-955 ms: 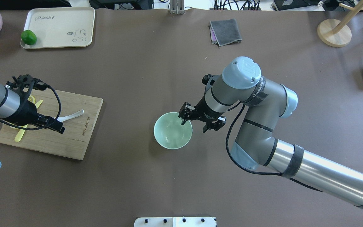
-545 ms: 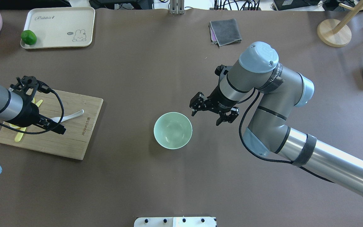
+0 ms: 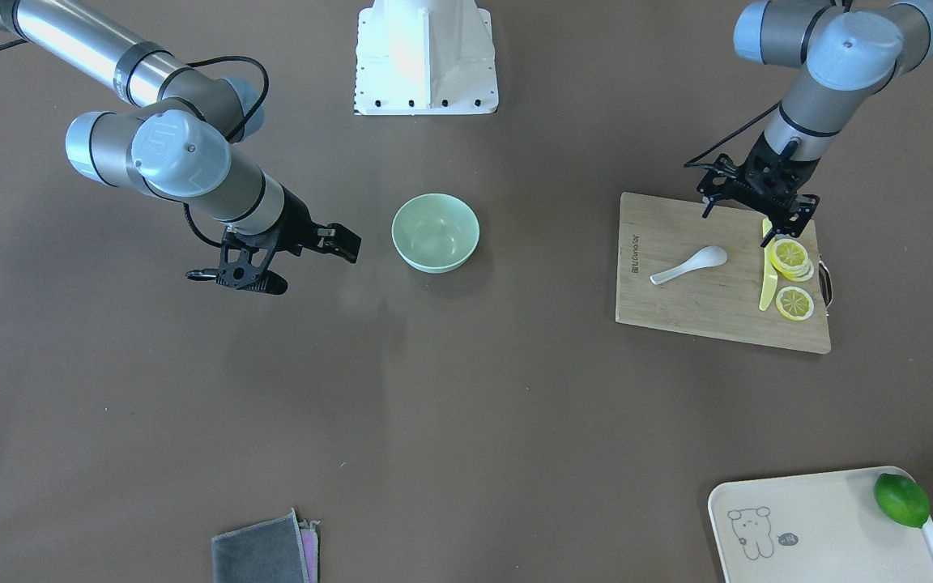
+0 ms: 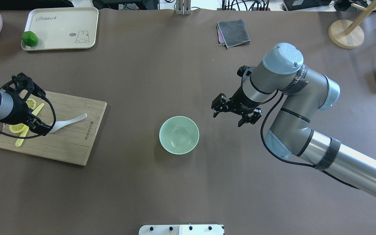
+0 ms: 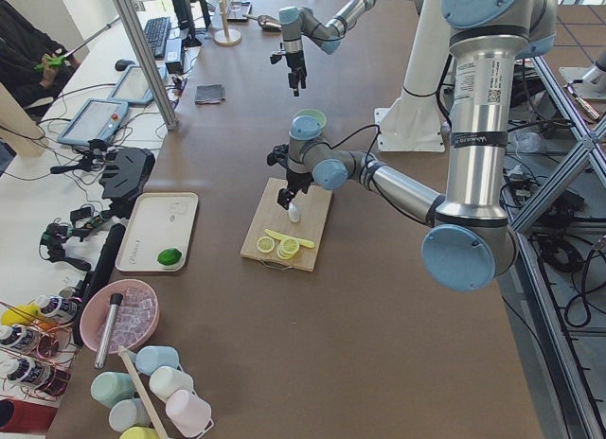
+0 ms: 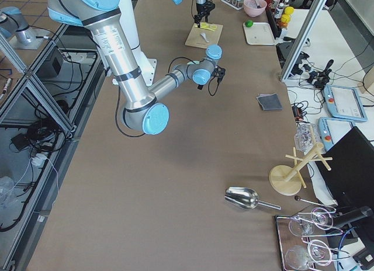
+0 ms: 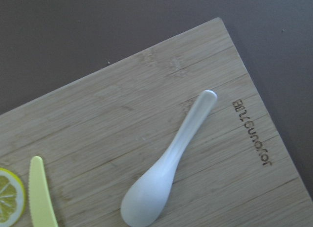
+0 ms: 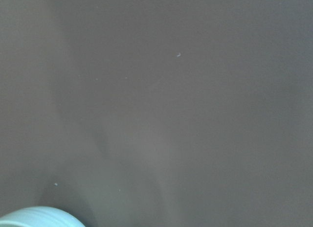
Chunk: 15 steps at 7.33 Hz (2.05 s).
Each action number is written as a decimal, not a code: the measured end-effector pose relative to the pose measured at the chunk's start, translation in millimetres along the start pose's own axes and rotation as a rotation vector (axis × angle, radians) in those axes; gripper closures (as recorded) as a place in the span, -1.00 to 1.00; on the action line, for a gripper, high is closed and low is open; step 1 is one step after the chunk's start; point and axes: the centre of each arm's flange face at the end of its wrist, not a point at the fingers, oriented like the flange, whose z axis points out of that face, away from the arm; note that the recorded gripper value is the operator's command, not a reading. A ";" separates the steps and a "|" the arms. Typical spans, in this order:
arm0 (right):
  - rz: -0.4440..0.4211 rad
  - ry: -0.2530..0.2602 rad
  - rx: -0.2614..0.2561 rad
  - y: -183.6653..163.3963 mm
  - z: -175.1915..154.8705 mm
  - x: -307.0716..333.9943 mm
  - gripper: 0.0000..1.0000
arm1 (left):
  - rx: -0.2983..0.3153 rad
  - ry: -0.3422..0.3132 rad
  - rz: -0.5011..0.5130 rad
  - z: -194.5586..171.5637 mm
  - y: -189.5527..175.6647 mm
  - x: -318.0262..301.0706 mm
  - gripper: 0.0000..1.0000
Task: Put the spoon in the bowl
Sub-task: 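Release the bowl and lift the right gripper while the left gripper reaches the spoon, then grasp the white spoon handle with the left gripper while the right arm withdraws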
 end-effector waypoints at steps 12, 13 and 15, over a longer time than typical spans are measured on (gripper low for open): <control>-0.460 0.365 0.024 -91.1 -114.6 195.5 -1.00 | -0.052 0.061 0.270 48.9 -22.6 48.0 -0.93; -0.462 0.371 0.019 -91.5 -114.9 202.9 -1.00 | -0.058 0.063 0.280 52.5 -23.8 42.5 -0.93; -0.463 0.372 0.018 -92.3 -119.0 212.4 -1.00 | -0.062 0.049 0.291 56.6 -30.8 25.8 -0.93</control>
